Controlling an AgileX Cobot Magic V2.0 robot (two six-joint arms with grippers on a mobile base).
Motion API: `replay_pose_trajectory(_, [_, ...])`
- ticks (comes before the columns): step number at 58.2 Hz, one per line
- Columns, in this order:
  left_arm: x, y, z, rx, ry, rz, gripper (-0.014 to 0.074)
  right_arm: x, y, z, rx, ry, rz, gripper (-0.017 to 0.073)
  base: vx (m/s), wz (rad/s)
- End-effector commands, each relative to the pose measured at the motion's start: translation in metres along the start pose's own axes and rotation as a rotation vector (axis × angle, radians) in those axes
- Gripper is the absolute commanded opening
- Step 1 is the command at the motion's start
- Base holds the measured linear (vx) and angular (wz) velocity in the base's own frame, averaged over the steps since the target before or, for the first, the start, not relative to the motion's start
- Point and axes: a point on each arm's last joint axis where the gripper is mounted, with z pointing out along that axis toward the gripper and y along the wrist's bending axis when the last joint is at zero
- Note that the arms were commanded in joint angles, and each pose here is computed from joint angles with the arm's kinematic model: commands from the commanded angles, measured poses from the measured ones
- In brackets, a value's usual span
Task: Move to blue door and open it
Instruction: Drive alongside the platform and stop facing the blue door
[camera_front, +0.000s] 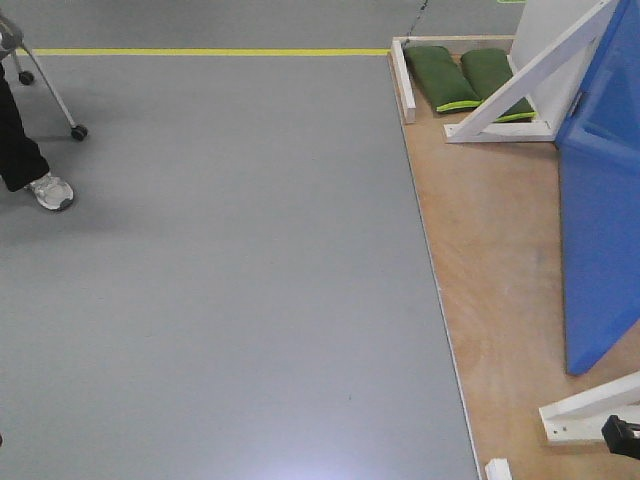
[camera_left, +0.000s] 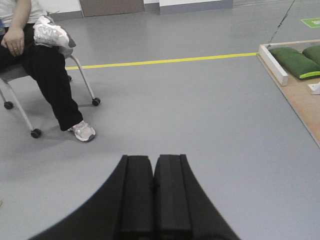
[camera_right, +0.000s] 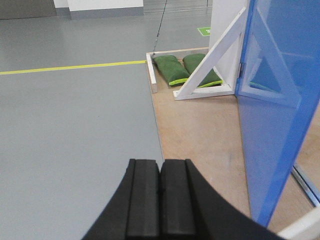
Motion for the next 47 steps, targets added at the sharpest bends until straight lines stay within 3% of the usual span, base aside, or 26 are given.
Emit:
replay_pose_trajectory(1, [-0.0074,0.0001,-0.0013,-0.001,-0.093,-0.008,0.007,-0.0018,0.0004,0.0008,-0.005,-0.078,-0.007,0.0002,0.39,-0.04])
replay_pose_trajectory(47, [-0.0074,0.0001,-0.0013,-0.001,-0.093,-0.008,0.007,-0.0018,0.0004,0.0008,-0.005,-0.078,-0.007,0.0002,0.33,-0.02])
